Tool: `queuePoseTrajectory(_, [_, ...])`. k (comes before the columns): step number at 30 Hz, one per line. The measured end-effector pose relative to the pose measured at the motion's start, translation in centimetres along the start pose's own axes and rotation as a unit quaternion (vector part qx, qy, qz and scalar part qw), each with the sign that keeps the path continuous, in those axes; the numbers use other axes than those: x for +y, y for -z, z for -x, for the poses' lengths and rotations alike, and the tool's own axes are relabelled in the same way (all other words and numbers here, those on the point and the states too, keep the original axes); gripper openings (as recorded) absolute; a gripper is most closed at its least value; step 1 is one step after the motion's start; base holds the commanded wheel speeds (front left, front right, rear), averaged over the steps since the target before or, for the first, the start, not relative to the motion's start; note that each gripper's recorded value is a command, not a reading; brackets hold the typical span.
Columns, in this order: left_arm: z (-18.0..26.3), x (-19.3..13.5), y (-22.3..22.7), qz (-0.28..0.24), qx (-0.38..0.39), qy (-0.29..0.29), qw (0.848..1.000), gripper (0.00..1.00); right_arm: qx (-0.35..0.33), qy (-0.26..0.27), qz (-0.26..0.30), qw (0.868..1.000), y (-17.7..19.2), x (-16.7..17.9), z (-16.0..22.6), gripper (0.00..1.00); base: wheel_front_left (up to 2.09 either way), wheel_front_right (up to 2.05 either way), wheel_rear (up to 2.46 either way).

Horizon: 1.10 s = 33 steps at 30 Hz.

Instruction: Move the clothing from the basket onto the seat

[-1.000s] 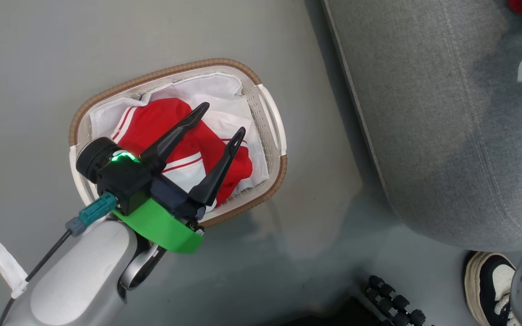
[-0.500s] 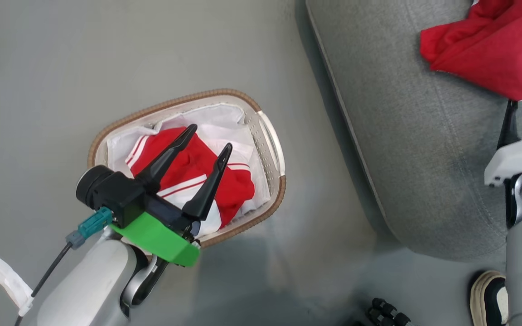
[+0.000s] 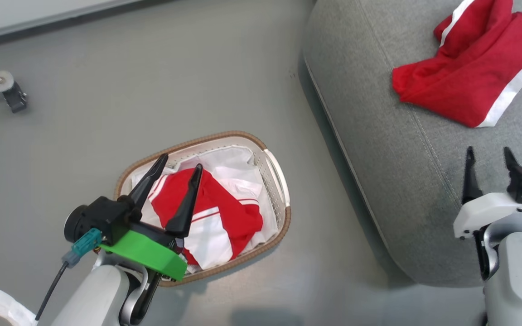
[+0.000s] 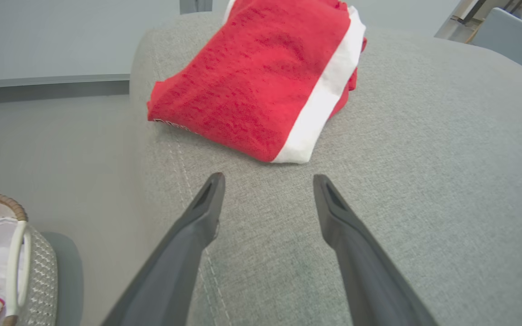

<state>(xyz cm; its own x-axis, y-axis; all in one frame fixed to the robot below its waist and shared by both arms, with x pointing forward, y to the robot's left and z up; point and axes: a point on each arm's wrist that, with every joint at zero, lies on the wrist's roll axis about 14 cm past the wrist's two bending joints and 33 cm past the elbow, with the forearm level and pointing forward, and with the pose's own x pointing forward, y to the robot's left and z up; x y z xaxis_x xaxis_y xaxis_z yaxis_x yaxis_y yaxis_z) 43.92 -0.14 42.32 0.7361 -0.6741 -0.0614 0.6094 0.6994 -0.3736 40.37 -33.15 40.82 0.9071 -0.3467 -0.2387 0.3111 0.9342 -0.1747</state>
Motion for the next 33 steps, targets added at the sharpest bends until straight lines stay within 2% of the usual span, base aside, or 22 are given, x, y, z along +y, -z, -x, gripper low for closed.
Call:
queuePoseTrajectory(6, [2.5, 2.9, -2.1, -0.028, -0.027, -0.078, 0.996, 1.00, -0.053, -0.059, -0.031, 0.996, -3.5, 4.2, 0.5, 1.00, 0.00, 0.00, 0.00])
queuePoseTrajectory(10, [4.7, 5.0, -3.5, -0.045, -0.047, -0.136, 0.989, 1.00, -0.083, -0.111, -0.062, 0.988, -5.6, 7.9, 0.7, 1.00, 0.00, 0.00, 0.00])
queuePoseTrajectory(18, [9.9, 8.5, -4.5, -0.054, -0.062, -0.239, 0.967, 1.00, -0.111, -0.196, -0.082, 0.971, -8.3, 13.9, 1.8, 1.00, 0.00, 0.00, 0.00])
queuePoseTrajectory(27, [14.1, 9.5, -4.8, -0.062, -0.069, -0.297, 0.951, 1.00, -0.111, -0.252, -0.096, 0.957, -8.5, 17.4, 4.4, 1.00, 0.00, 0.00, 0.00])
queuePoseTrajectory(33, [15.8, 8.7, -4.3, -0.056, -0.071, -0.311, 0.946, 1.00, -0.111, -0.264, -0.104, 0.953, -8.4, 17.8, 5.9, 1.00, 0.00, 0.00, 0.00])
